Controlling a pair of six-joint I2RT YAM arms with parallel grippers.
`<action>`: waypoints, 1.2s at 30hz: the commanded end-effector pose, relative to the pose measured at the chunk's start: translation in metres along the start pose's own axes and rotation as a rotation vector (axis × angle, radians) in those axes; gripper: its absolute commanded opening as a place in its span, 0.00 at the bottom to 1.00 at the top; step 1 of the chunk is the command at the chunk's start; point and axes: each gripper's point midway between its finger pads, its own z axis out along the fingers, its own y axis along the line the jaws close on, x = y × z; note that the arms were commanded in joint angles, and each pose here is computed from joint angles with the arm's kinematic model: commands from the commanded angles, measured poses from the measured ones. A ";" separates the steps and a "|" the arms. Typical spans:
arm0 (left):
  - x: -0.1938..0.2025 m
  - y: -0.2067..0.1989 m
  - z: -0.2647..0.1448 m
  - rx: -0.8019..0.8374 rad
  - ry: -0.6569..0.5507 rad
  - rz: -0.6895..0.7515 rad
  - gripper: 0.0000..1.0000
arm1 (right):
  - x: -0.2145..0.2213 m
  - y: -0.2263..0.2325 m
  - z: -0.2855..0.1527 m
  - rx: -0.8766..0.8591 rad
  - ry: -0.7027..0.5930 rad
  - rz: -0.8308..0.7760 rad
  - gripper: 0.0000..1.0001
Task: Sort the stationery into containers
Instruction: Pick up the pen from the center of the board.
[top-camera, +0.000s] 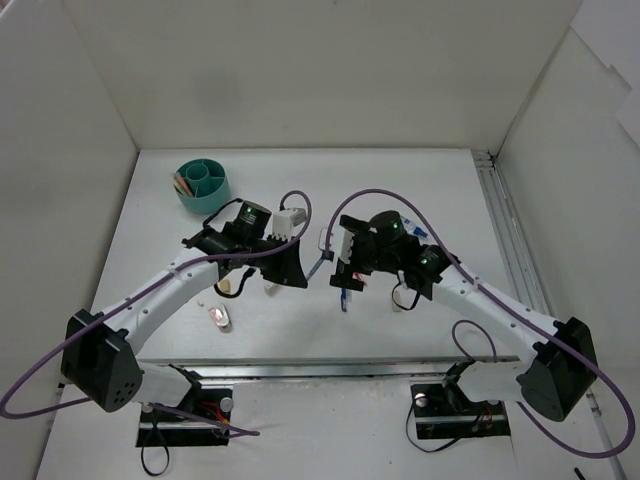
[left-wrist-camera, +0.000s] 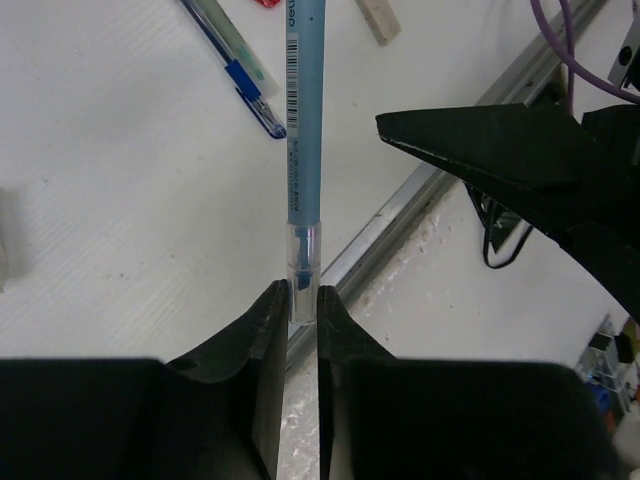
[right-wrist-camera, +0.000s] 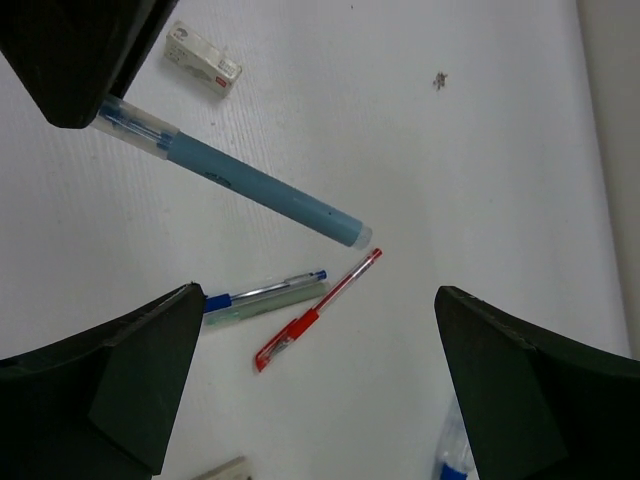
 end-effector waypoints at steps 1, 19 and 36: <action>-0.008 -0.022 -0.017 0.107 0.002 -0.043 0.00 | -0.048 -0.020 0.003 0.022 -0.145 -0.221 0.98; -0.008 -0.037 -0.034 0.184 0.024 0.008 0.00 | -0.052 0.015 0.040 -0.170 -0.124 -0.276 0.44; -0.063 -0.029 -0.068 0.086 -0.413 0.118 1.00 | -0.080 0.000 0.030 -0.068 -0.182 0.018 0.00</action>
